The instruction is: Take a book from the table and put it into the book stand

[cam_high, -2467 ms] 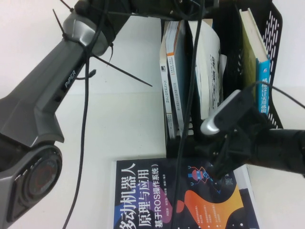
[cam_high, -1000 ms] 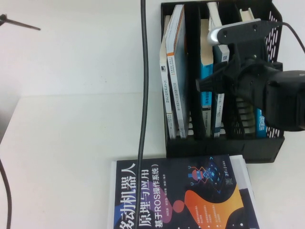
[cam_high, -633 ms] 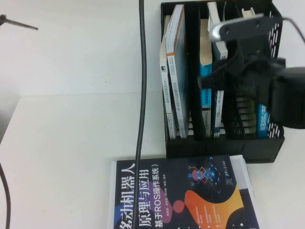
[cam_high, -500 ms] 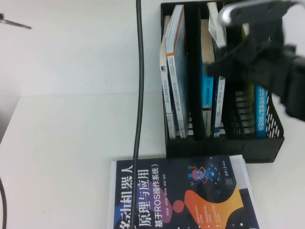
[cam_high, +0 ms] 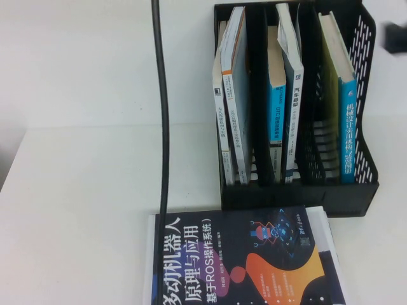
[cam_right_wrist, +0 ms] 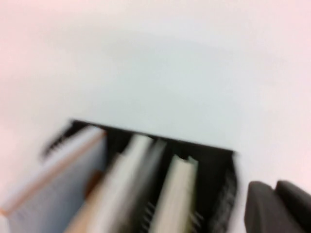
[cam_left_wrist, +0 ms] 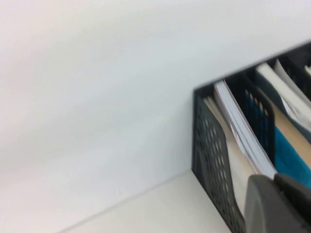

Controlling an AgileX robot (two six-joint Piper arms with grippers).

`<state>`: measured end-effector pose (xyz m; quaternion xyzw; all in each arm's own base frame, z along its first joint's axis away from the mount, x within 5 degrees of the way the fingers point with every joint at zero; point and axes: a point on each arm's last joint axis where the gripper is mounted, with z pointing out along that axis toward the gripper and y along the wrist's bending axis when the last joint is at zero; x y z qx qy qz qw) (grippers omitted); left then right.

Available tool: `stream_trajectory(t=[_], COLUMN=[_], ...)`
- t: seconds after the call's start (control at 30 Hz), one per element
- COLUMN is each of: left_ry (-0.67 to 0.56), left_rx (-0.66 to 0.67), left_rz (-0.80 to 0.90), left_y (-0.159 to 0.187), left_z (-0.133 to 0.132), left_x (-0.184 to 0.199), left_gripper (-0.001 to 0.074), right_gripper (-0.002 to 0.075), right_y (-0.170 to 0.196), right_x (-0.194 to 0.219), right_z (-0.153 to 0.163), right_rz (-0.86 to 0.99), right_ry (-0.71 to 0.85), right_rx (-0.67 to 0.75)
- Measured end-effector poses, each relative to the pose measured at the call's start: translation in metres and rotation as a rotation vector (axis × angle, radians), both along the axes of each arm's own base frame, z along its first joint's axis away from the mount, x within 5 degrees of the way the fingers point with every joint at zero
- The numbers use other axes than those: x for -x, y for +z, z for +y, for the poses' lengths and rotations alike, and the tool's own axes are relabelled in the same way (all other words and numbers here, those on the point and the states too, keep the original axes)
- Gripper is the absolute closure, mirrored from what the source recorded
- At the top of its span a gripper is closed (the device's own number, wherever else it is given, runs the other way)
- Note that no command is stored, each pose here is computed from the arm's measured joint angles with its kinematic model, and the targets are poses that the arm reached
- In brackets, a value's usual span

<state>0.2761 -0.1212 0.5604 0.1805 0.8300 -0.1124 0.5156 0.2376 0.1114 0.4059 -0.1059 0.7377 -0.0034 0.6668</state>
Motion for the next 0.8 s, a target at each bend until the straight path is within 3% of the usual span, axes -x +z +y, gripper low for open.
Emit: stream_trajectory(t=[0.17,0.33,0.63,0.7,0.8], left_ry=[-0.025,-0.021,-0.052,-0.067,-0.098], left_rx=[-0.012,-0.002,0.048,0.009,-0.067], left_rz=[0.044,0.046,0.048,0.029,0.009], left_y=[-0.012,-0.044,-0.166,-0.193,-0.224], left_z=[0.003,0.009,0.018,0.023,0.029], left_x=[0.012,0.026,0.06,0.069,0.081], left_gripper=[0.0734,0.0734,0.0734,0.0735,0.0735], right_gripper=[0.072,0.0727,0.0728,0.0728,0.0728], right_y=[-0.02,-0.051,-0.115,-0.129,-0.146], right_x=[0.033,0.069,0.123,0.132,0.148], right_z=[-0.025,-0.041,-0.016,-0.01,-0.002], right_rz=[0.014,0.043,0.26,0.336,0.534], right_ry=[-0.023,0.038,0.55,0.651,0.821], right_rx=[0.043,-0.051,-0.401,-0.371,-0.207])
